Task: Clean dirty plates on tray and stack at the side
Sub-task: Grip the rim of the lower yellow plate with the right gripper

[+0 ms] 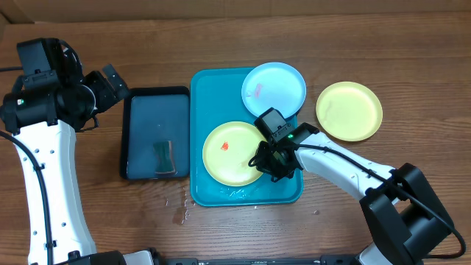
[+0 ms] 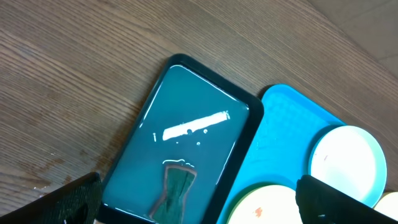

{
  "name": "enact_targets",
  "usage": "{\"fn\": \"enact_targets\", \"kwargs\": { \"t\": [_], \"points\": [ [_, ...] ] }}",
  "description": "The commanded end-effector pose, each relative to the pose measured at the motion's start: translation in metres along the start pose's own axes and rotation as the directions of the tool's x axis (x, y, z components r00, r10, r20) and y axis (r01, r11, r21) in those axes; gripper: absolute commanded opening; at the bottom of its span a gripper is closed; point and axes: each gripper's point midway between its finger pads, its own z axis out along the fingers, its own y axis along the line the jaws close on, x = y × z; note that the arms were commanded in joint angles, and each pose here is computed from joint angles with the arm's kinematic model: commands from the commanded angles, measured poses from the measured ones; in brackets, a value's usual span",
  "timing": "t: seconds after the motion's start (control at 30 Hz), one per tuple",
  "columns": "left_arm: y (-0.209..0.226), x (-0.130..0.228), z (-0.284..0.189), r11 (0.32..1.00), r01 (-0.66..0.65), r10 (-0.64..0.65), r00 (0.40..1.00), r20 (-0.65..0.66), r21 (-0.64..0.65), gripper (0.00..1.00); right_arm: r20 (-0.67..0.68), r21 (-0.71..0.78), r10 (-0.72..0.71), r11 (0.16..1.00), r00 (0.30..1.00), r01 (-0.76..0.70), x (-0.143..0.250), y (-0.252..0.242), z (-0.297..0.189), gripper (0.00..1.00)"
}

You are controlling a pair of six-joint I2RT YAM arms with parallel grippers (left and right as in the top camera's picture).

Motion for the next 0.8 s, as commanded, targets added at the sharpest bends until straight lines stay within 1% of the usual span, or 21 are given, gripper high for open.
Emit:
{"fn": "enact_targets", "kwargs": {
  "t": [0.0, 0.07, 0.4, 0.47, 0.6, 0.77],
  "points": [
    [-0.002, -0.002, 0.0, 1.0, 0.014, -0.014, 1.0, 0.002, 0.003, 1.0, 0.024, 0.0, 0.015, 1.0, 1.0, -0.015, -0.002, 0.0, -0.003, 0.16],
    [-0.002, -0.002, 0.0, 1.0, 0.014, -0.014, 1.0, 0.002, 0.003, 1.0, 0.027, -0.002, 0.014, 1.0, 1.0, -0.014, -0.003, 0.0, -0.003, 0.13],
    [-0.002, -0.002, 0.0, 1.0, 0.015, -0.015, 1.0, 0.002, 0.003, 1.0, 0.04, 0.006, 0.015, 1.0, 0.999, -0.015, -0.005, -0.001, -0.003, 0.09],
    [-0.002, -0.002, 0.0, 1.0, 0.014, -0.014, 1.0, 0.002, 0.003, 1.0, 0.05, 0.011, 0.015, 1.0, 0.999, -0.015, -0.008, -0.003, -0.003, 0.04],
    [-0.002, -0.002, 0.0, 1.0, 0.014, -0.014, 1.0, 0.002, 0.003, 1.0, 0.056, 0.008, 0.024, 1.0, 0.998, -0.024, -0.013, -0.005, -0.004, 0.04],
    [-0.002, -0.002, 0.0, 1.0, 0.015, -0.015, 1.0, 0.002, 0.003, 1.0, 0.079, -0.009, -0.07, 0.997, 0.994, 0.071, -0.028, -0.002, -0.012, 0.04]
  ]
}}
